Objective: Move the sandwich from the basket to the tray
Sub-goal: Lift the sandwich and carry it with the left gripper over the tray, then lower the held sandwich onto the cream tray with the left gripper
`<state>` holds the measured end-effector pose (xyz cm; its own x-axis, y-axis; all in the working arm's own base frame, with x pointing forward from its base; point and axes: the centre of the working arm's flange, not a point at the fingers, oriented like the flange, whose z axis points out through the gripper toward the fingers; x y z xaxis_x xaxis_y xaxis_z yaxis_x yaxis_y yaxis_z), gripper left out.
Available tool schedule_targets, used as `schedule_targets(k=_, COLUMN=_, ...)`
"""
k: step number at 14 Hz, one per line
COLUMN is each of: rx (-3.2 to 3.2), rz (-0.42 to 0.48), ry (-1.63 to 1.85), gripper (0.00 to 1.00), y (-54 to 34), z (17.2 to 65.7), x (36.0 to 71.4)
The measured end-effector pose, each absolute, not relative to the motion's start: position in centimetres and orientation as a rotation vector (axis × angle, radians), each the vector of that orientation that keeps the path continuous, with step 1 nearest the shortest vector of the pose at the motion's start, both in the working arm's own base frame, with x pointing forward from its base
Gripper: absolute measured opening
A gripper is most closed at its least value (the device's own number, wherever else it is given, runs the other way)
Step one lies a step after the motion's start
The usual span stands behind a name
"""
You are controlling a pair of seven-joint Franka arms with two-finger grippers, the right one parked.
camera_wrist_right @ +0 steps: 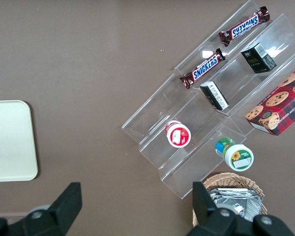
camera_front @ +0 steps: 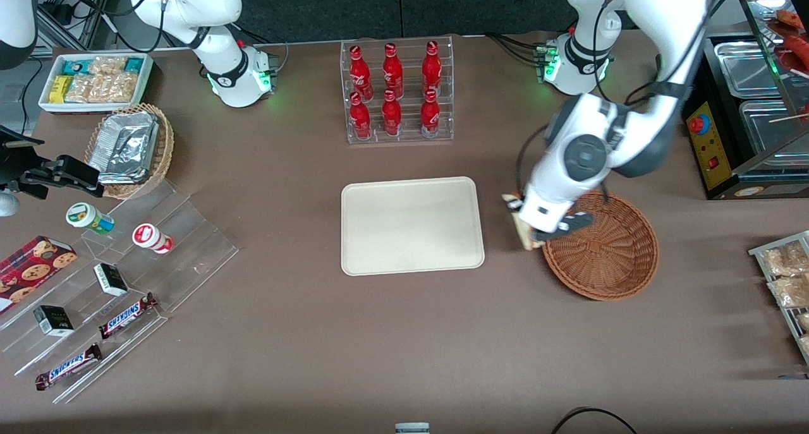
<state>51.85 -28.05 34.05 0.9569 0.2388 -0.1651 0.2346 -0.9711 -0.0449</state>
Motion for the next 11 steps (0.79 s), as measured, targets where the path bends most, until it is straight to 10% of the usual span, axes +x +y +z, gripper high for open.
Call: schedule_targets(k=11, rx=-3.158, rz=0.184, ry=-0.076, gripper=0.17, y=-44.2, z=26.4, x=47.8)
